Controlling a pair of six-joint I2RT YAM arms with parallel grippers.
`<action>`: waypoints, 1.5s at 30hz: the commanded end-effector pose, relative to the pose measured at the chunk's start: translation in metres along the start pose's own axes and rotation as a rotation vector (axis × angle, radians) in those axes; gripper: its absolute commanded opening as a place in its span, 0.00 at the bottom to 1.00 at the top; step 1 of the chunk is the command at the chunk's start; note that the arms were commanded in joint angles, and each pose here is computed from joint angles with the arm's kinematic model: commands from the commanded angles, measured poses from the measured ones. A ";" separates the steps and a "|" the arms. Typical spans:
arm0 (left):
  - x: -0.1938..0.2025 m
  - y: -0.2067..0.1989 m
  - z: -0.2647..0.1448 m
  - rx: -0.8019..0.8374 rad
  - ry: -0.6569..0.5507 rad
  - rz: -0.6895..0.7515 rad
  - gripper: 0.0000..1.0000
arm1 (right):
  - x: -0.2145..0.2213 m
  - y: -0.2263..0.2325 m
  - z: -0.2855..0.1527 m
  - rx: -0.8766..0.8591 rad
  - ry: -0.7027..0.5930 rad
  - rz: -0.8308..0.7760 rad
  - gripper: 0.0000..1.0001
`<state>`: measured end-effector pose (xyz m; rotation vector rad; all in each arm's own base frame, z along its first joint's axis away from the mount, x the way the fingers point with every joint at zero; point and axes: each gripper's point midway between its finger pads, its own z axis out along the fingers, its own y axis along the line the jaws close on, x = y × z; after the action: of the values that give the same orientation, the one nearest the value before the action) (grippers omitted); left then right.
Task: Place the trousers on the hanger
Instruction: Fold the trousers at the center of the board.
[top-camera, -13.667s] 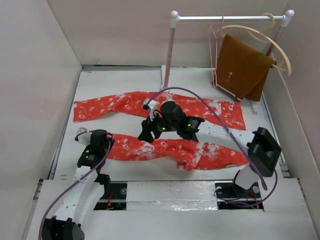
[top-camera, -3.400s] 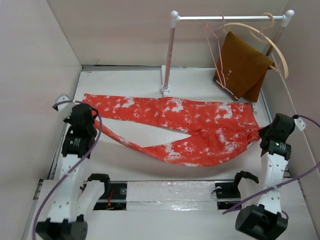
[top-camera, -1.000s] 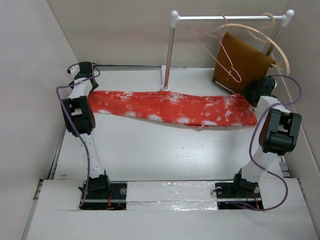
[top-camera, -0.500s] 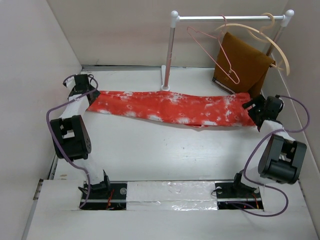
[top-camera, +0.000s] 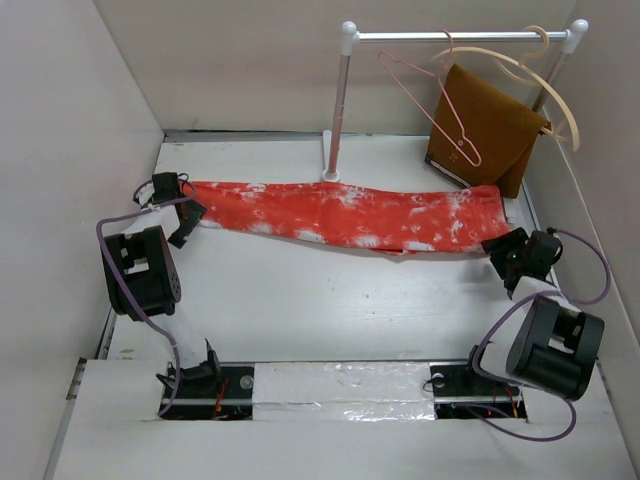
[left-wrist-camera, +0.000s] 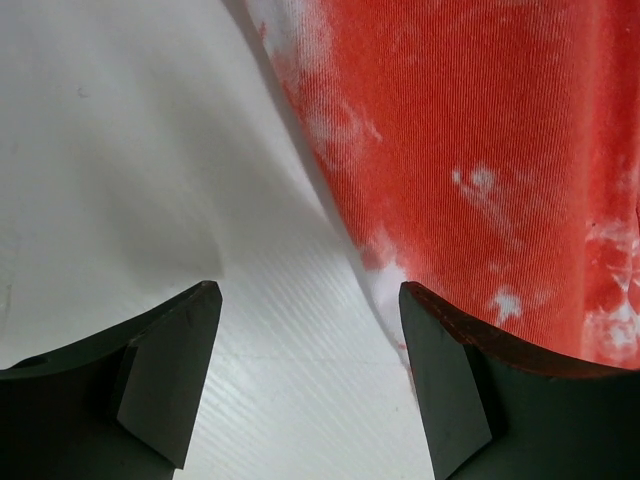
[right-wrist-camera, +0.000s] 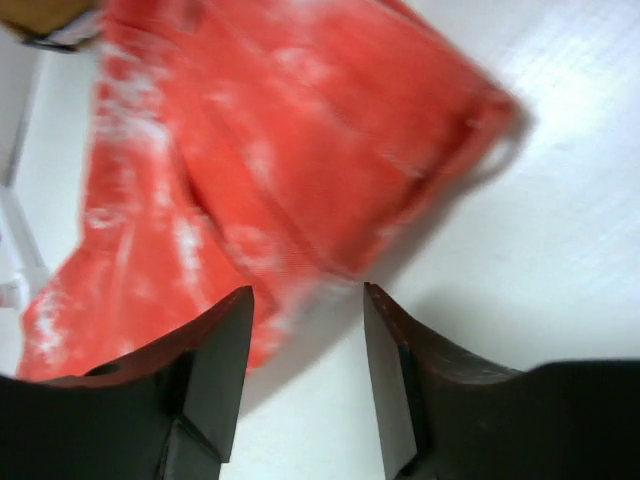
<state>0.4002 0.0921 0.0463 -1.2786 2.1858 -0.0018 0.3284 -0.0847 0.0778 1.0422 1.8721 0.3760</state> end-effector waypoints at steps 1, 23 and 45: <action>-0.012 -0.017 0.006 0.023 -0.015 -0.036 0.70 | 0.001 -0.014 0.010 -0.029 0.004 0.033 0.63; -0.035 0.016 0.028 -0.184 -0.111 0.030 0.00 | 0.011 -0.016 0.014 0.004 0.046 0.087 0.00; -0.054 0.054 -0.089 -0.078 -0.245 -0.040 0.46 | 0.004 -0.057 -0.082 0.089 -0.121 -0.011 0.87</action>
<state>0.3195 0.1496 0.0968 -1.3834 2.0362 0.3379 0.2329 -0.0928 0.0881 1.0462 1.7766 0.2728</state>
